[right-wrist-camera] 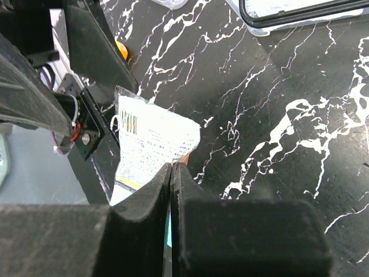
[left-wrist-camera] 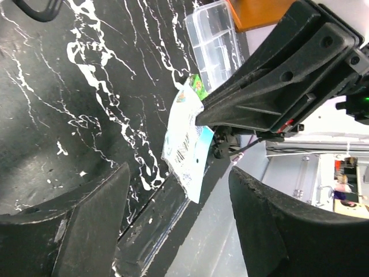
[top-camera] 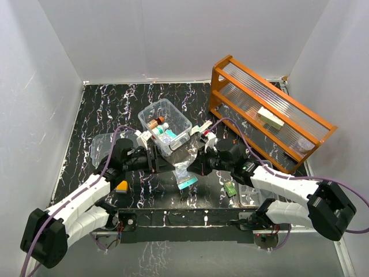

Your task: Organize the medicine kit

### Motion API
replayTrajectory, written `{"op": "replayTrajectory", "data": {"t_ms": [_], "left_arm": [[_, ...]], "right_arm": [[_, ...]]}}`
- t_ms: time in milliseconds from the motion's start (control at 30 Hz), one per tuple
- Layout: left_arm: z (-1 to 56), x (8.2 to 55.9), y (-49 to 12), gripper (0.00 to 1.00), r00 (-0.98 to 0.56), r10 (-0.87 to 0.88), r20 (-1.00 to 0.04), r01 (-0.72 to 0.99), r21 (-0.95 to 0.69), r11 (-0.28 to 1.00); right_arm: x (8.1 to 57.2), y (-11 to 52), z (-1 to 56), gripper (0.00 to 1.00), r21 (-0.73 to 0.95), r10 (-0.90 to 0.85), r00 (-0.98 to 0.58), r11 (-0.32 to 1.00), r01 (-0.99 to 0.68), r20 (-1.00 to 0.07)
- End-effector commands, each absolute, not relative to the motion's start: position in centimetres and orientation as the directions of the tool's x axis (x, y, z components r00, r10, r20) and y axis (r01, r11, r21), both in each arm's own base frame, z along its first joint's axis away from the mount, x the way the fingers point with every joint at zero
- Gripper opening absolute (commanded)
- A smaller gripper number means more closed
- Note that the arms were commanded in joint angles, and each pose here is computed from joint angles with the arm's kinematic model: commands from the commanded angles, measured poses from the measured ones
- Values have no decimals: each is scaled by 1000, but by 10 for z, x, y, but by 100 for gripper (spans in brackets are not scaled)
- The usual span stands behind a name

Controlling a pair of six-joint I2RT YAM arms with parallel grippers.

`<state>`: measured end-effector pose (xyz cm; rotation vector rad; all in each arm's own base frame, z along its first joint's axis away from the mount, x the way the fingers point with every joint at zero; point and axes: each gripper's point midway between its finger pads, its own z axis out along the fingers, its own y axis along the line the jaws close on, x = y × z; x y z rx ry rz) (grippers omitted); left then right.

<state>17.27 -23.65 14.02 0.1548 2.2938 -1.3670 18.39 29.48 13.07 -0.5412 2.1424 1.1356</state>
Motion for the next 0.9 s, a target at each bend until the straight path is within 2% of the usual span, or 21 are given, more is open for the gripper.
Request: {"op": "replayTrajectory", "data": {"t_ms": [0, 100, 233, 400, 567, 800, 867], "left_arm": [[160, 168, -246, 64, -884, -174, -433, 344, -856, 385], [163, 174, -246, 56, -867, -223, -446, 345, -859, 379], [172, 180, -247, 41, -845, -257, -468, 366, -858, 359], [181, 193, -243, 35, -799, -319, -510, 383, -840, 384], [174, 198, -242, 30, -797, -332, -504, 364, -840, 402], [166, 201, -241, 30, -806, -318, -500, 343, -831, 439], [166, 202, -240, 28, -804, -313, -505, 341, -824, 453]], "right_arm": [[202, 310, 182, 0, 621, 111, -658, 478, -621, -744], [209, 314, 192, 0, 680, 196, -682, 463, -569, -705], [216, 325, 191, 0, 698, 195, -712, 481, -530, -674], [216, 332, 192, 0, 716, 196, -728, 467, -520, -657], [215, 333, 193, 0, 731, 204, -739, 454, -509, -641], [214, 334, 193, 0, 739, 210, -743, 446, -506, -635], [214, 333, 193, 0, 742, 217, -743, 445, -502, -633]]}}
